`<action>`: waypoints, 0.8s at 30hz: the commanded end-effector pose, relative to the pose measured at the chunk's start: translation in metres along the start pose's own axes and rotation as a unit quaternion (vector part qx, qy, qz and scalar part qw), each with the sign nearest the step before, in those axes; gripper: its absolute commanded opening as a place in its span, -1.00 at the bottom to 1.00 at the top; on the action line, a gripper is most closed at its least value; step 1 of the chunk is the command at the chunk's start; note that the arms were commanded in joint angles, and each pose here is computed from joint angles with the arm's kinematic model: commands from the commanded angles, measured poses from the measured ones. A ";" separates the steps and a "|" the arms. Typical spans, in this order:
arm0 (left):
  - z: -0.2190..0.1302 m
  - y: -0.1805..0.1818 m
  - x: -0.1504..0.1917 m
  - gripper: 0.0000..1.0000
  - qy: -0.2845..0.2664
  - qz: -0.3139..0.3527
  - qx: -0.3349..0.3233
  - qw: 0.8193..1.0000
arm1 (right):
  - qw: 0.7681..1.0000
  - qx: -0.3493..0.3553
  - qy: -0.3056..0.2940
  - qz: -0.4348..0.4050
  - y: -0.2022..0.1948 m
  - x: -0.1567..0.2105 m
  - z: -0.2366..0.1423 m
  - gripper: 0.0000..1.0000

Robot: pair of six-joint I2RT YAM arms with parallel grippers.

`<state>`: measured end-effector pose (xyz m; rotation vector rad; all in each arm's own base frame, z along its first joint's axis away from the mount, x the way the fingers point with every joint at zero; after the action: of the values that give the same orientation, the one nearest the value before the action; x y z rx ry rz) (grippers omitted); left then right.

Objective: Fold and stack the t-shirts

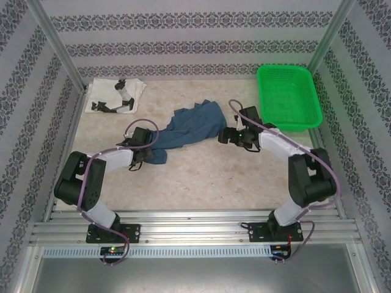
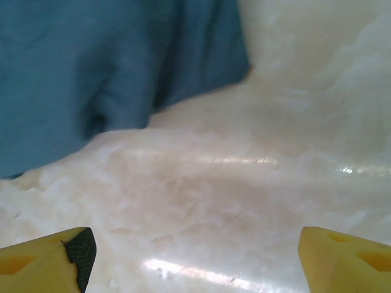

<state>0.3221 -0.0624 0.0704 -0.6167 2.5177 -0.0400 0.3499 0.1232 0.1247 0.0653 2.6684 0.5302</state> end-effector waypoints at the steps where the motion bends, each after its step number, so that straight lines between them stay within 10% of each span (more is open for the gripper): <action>1: 0.010 0.005 0.000 -0.93 0.006 -0.006 -0.002 1.000 | 1.000 0.013 -0.001 -0.009 -0.005 -0.015 0.018 0.66; 12: -0.061 -0.015 -0.059 -1.00 -0.086 -0.026 0.098 0.991 | 0.999 0.040 -0.001 0.030 -0.013 -0.065 0.080 0.10; 18: -0.124 -0.026 -0.092 -1.00 -0.142 -0.025 0.156 0.977 | 0.999 0.007 -0.009 0.051 0.001 -0.093 0.107 -0.68; 20: -0.145 -0.027 -0.103 -1.00 -0.160 -0.023 0.169 0.972 | 0.998 -0.016 -0.028 0.059 0.009 -0.102 0.097 -1.00; 24: -0.185 -0.027 -0.121 -1.00 -0.191 -0.008 0.184 0.964 | 0.993 -0.039 -0.096 0.064 0.021 -0.116 0.038 -1.00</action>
<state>0.3377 -0.0568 0.2709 -0.4968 2.0586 -0.3791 0.4709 0.1490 0.0855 0.2228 2.6192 0.5628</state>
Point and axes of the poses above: each hand's point on the last joint's axis, 136 mm out from that joint toward the fingers, its own z axis out along the fingers, its own y axis along the line the jaws close on, x = y × z, the point moved 6 cm from there along -z, back along the fingers, and after that the axes turned 2 degrees about -z, right-handed, at the moved point
